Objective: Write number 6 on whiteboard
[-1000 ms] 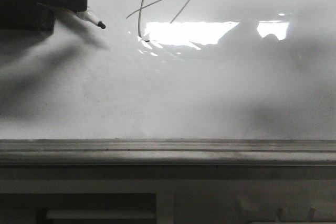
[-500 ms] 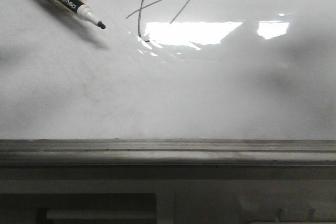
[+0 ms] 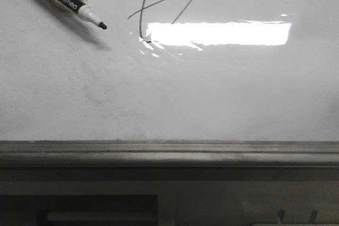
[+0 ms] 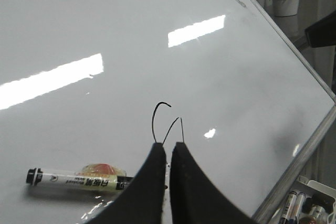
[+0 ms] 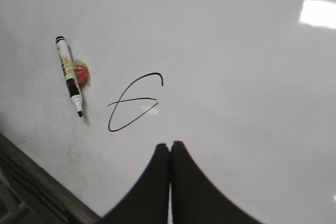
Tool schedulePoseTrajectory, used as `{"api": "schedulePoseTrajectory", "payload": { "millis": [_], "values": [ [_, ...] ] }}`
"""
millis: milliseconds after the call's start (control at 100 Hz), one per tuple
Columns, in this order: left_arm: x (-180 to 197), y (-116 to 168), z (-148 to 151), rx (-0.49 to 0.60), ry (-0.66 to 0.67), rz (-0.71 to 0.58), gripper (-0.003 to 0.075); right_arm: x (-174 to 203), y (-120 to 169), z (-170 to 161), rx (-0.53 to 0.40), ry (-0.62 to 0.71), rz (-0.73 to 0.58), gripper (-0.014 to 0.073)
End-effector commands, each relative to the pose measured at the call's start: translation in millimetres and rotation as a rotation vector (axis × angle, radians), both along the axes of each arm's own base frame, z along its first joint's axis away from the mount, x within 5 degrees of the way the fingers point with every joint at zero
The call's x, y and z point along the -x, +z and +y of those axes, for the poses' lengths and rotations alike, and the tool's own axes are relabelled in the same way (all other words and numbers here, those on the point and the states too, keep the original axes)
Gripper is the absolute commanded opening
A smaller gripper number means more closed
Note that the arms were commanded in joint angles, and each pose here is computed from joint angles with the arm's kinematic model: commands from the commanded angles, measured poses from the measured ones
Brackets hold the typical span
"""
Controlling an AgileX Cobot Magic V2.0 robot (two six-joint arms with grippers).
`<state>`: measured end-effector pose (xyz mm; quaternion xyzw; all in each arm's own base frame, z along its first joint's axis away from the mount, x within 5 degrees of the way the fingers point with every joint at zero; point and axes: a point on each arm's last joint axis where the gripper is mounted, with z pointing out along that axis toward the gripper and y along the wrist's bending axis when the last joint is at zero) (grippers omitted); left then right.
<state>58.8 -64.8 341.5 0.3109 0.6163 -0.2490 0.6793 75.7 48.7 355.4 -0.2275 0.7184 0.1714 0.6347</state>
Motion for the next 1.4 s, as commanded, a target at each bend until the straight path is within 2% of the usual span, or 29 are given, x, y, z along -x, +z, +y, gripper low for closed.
{"api": "schedulePoseTrajectory", "payload": {
  "millis": [0,190,420,790,1390],
  "values": [
    [1.8,-0.6,7.7,0.088,0.064,0.002,-0.0020,10.7,-1.0,-9.5,-0.066,-0.076,-0.123,-0.0065],
    [13.7,-26.3,19.2,0.157,0.114,-0.003,-0.0020,30.3,-39.5,-17.3,-0.087,-0.105,-0.167,-0.0065],
    [26.2,-40.4,26.7,0.213,0.119,-0.031,-0.0020,39.8,-65.3,-20.4,-0.097,-0.112,-0.188,-0.0065],
    [25.8,-40.4,28.0,0.255,0.126,-0.012,-0.0020,40.1,-65.2,-20.3,-0.104,-0.109,-0.186,-0.0065],
    [26.1,-40.5,27.6,0.253,0.121,-0.011,-0.0020,40.1,-65.2,-20.3,-0.104,-0.109,-0.186,-0.0065]
  ]
}}
